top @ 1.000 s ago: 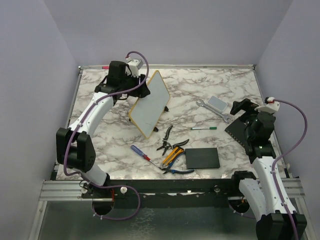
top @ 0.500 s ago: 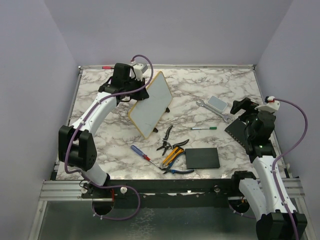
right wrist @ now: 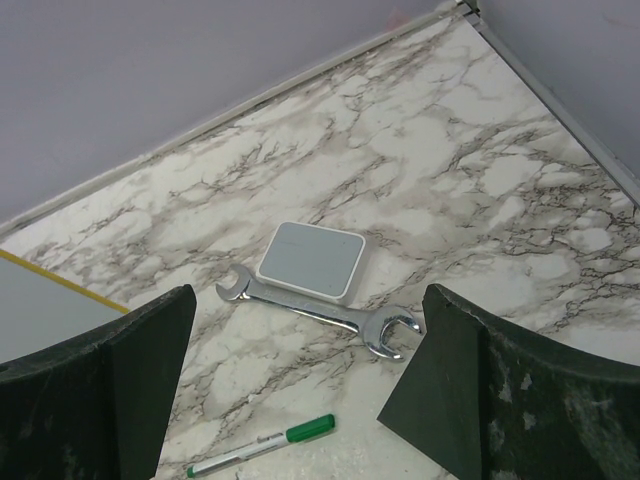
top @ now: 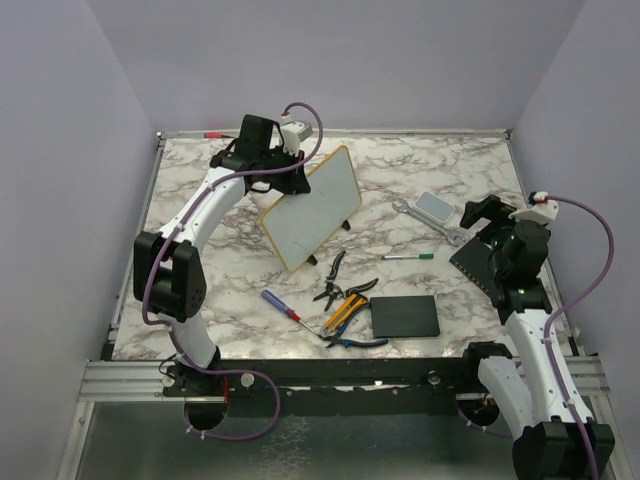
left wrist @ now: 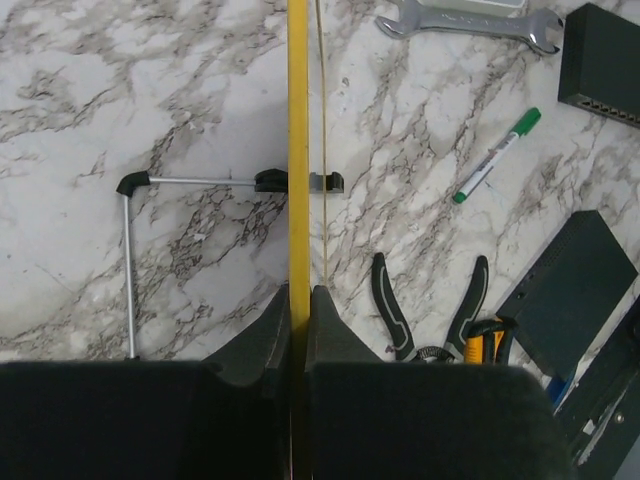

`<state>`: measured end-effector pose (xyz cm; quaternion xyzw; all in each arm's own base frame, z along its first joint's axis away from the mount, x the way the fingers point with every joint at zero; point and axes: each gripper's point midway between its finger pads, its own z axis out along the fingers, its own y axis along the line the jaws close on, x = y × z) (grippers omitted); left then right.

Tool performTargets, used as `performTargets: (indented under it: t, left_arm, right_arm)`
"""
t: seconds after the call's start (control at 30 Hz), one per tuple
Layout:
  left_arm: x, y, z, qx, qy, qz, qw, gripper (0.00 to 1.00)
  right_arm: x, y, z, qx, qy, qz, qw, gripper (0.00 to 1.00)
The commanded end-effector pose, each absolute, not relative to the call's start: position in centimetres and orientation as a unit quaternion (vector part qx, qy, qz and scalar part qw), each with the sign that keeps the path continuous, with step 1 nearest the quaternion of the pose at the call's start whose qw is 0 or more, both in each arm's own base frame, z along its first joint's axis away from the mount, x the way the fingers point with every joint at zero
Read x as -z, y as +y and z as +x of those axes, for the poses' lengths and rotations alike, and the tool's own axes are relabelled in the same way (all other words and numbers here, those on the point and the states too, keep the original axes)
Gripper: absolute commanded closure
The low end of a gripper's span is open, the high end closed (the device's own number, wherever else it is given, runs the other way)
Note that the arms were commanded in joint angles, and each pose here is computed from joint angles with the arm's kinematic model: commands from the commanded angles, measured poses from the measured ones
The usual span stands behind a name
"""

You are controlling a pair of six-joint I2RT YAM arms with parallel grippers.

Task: Write a sentence on the whiteboard
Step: Move the whiteboard to the center of the board.

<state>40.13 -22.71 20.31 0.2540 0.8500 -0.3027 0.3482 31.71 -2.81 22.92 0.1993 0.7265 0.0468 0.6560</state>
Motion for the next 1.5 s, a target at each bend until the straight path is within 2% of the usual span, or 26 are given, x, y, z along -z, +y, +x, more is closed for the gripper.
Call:
performTargets:
  t: [0.0, 0.53, 0.97, 1.03, 1.1, 1.27, 1.33, 1.4, 1.47]
  left_arm:
    - [-18.2, -26.2, 37.8, 0.324, 0.837, 0.342, 0.277, 1.00]
    - [-15.2, -32.7, 35.5, 0.378, 0.786, 0.459, 0.172, 1.00]
    - [-13.7, -33.8, 36.2, 0.390, 0.776, 0.475, 0.145, 1.00]
    - [-13.7, -33.8, 36.5, 0.384, 0.778, 0.474, 0.149, 0.93]
    - [-13.8, -33.8, 36.9, 0.377, 0.781, 0.473, 0.157, 0.78]
    - [-14.6, -34.0, 37.6, 0.368, 0.778, 0.476, 0.179, 0.55]
    - [-15.3, -34.1, 37.9, 0.367, 0.775, 0.478, 0.190, 0.50]
    - [-16.1, -34.2, 38.2, 0.365, 0.771, 0.480, 0.206, 0.37]
    - [-17.2, -34.2, 38.6, 0.359, 0.768, 0.481, 0.224, 0.28]
  right_arm:
    - [-24.0, -2.5, 31.8, -0.055, 0.726, 0.192, 0.658, 0.01]
    - [-23.6, -2.4, 32.0, -0.055, 0.732, 0.192, 0.651, 0.01]
    - [-23.2, -2.0, 32.2, -0.064, 0.740, 0.184, 0.644, 0.01]
    - [-23.2, -1.9, 32.2, -0.065, 0.740, 0.182, 0.644, 0.01]
    - [-23.3, -1.9, 32.2, -0.065, 0.740, 0.179, 0.645, 0.01]
    - [-23.6, -1.7, 32.0, -0.069, 0.739, 0.175, 0.647, 0.01]
    - [-24.0, -1.3, 31.9, -0.080, 0.738, 0.172, 0.648, 0.01]
    - [-23.6, -0.7, 31.5, -0.094, 0.750, 0.170, 0.633, 0.01]
    - [-23.4, -0.4, 31.1, -0.102, 0.755, 0.176, 0.623, 0.01]
